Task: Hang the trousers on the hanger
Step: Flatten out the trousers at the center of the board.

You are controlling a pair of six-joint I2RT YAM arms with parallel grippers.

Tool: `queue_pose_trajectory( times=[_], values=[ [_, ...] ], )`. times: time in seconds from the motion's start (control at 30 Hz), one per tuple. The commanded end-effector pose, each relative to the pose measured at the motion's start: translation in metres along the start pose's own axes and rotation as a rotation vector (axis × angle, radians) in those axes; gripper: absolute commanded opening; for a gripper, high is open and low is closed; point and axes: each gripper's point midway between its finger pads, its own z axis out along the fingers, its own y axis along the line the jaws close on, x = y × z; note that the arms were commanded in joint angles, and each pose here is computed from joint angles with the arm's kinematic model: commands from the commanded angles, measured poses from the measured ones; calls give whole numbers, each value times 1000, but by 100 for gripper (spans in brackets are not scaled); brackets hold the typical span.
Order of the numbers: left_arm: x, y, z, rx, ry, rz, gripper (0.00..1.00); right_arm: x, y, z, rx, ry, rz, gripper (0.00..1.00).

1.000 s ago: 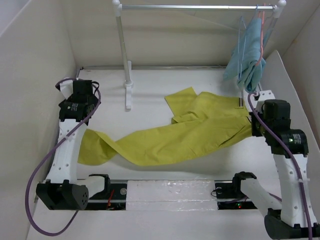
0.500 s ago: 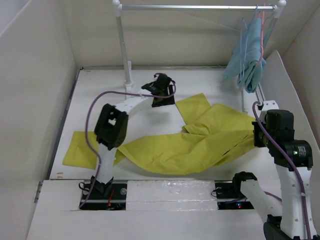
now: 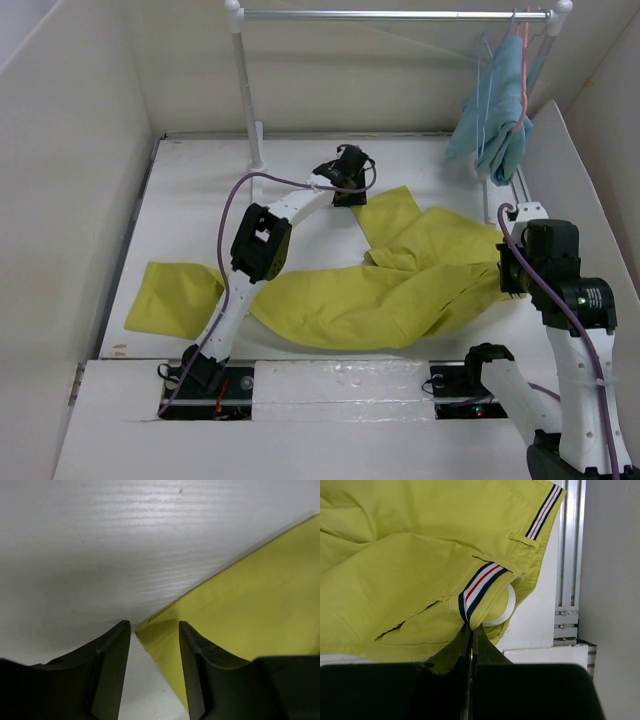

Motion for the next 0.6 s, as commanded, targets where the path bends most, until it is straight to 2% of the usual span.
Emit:
queue_pose_trajectory(
  times=[0.0, 0.07, 0.1, 0.17, 0.27, 0.33, 0.4, 0.43, 0.47, 0.5, 0.53, 0.57],
  values=[
    [47, 18, 22, -27, 139, -13, 38, -27, 0, -3, -4, -114, 19, 0],
    [58, 25, 17, -44, 163, -31, 39, -29, -2, -3, 7, -117, 15, 0],
    [55, 23, 15, -31, 143, -33, 46, -32, -2, -3, 7, -124, 10, 0],
    [56, 26, 10, -35, 141, -17, 49, -34, 1, -1, -11, -133, 8, 0],
    [55, 28, 13, -54, 148, -9, 0, -37, 4, 2, -24, -143, 10, 0],
    [47, 25, 11, -31, 137, -21, 0, -40, 5, 3, -27, -153, 11, 0],
    [23, 50, 5, -58, 109, -99, 0, -42, 4, 6, -22, -155, 11, 0],
    [-3, 49, -17, -17, 66, -134, 0, -44, 5, 6, -25, -159, 12, 0],
    [-7, 69, -27, -37, 59, -168, 0, -45, 5, 6, -28, -161, 11, 0],
    [-32, 80, -41, -20, -16, -202, 0, -47, 7, 7, -36, -164, 9, 0],
    [-77, 132, -105, -30, -150, -318, 0, -47, 10, 9, -56, -163, 5, 0],
    [-78, 132, -105, -30, -152, -319, 0, -47, 10, 9, -56, -163, 5, 0]
  ],
)
